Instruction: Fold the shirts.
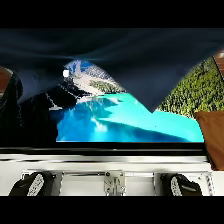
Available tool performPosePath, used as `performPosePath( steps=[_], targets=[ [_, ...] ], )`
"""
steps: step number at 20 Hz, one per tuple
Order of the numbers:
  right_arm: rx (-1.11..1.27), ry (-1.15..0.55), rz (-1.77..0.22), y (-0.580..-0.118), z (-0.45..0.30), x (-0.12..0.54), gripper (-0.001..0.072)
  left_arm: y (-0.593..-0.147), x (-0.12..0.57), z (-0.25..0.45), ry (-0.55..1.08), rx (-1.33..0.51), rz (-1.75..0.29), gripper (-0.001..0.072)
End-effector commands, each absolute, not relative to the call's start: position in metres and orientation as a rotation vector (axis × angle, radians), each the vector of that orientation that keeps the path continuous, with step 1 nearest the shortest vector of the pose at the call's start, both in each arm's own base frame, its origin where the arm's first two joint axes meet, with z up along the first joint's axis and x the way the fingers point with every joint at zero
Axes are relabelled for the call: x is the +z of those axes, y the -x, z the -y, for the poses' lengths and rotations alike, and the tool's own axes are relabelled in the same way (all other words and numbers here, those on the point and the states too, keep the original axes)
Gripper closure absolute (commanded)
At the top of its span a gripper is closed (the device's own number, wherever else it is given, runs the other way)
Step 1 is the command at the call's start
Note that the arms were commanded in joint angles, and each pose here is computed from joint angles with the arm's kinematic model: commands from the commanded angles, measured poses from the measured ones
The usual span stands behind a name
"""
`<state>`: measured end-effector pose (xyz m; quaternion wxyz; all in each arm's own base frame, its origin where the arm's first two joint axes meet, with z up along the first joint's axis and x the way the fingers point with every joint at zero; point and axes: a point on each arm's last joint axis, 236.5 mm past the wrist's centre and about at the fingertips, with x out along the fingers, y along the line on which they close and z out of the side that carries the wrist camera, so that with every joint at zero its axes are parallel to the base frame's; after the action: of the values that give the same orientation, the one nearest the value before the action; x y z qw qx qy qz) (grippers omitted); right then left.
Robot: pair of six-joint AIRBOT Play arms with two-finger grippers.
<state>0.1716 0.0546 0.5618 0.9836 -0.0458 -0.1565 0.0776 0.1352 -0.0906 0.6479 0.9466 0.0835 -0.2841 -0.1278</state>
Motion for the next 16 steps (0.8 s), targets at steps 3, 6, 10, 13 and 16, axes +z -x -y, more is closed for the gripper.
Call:
performPosePath(
  steps=[3, 6, 10, 13, 16],
  targets=[
    [-0.143, 0.121, 0.431, -0.049, -0.023, 0.588, 0.0645, -0.049, 0.642, 0.088, -0.227, -0.075, 0.597, 0.0672],
    [-0.151, 0.107, 0.145, -0.071, -0.015, 0.525, 0.0645, -0.084, 0.568, 0.075, -0.258, -0.053, 0.250, 0.0672],
    [-0.169, 0.053, -0.352, -0.106, 0.007, 0.419, 0.0645, -0.135, 0.461, 0.058, -0.189, -0.110, -0.189, 0.0672],
    [-0.209, -0.033, -0.680, -0.137, 0.030, 0.340, 0.0645, -0.179, 0.387, 0.041, -0.082, -0.142, -0.432, 0.0673],
    [-0.143, -0.118, -0.942, -0.178, 0.029, 0.246, 0.0645, -0.221, 0.294, 0.027, 0.053, -0.178, -0.684, 0.0672]
  ],
)
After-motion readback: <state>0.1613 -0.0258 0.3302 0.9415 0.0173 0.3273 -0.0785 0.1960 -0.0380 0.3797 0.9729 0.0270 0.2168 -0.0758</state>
